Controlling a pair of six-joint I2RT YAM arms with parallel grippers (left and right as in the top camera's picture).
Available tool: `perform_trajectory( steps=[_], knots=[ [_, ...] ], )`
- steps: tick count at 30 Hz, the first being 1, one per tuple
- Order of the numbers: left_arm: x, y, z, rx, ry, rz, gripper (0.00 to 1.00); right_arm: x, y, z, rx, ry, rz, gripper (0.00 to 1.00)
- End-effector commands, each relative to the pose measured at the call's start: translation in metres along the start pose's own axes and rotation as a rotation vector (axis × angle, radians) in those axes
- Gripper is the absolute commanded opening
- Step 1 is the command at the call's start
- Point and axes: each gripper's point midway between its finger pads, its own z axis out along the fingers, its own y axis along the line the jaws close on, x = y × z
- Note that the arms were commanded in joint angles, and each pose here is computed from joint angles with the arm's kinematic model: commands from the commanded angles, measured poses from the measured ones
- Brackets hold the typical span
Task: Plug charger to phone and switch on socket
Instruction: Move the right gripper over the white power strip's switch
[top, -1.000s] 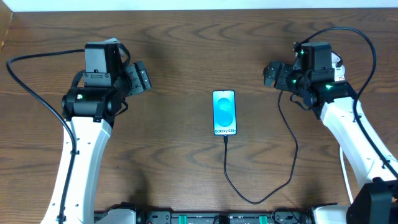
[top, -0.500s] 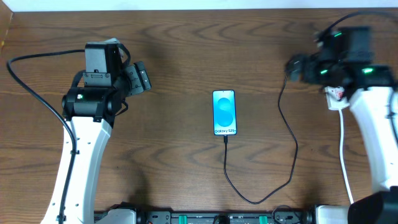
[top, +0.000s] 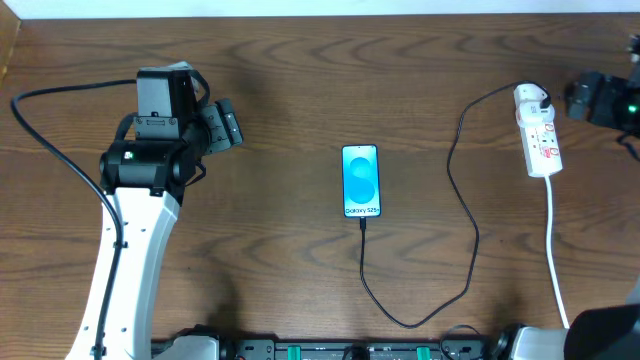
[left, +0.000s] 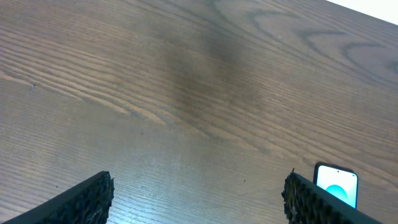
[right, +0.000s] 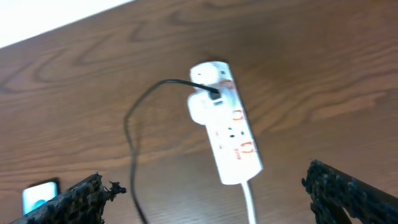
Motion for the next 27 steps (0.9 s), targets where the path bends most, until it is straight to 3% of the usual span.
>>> perform_trajectory(
  steps=[1, 5, 16, 27],
  knots=[
    [-0.001, 0.002, 0.000, -0.012, -0.005, 0.013, 0.87, 0.005, -0.008, 0.019, -0.069, 0.045, -0.061, 0.99],
    [-0.001, 0.002, 0.000, -0.012, -0.005, 0.013, 0.87, 0.019, -0.010, 0.047, -0.148, 0.109, -0.109, 0.99],
    [-0.001, 0.002, 0.000, -0.012, -0.005, 0.013, 0.87, 0.070, -0.028, 0.131, -0.194, 0.319, -0.027, 0.99],
    [-0.001, 0.002, 0.000, -0.012, -0.005, 0.013, 0.87, 0.074, -0.030, 0.169, -0.258, 0.292, -0.077, 0.99]
  ],
)
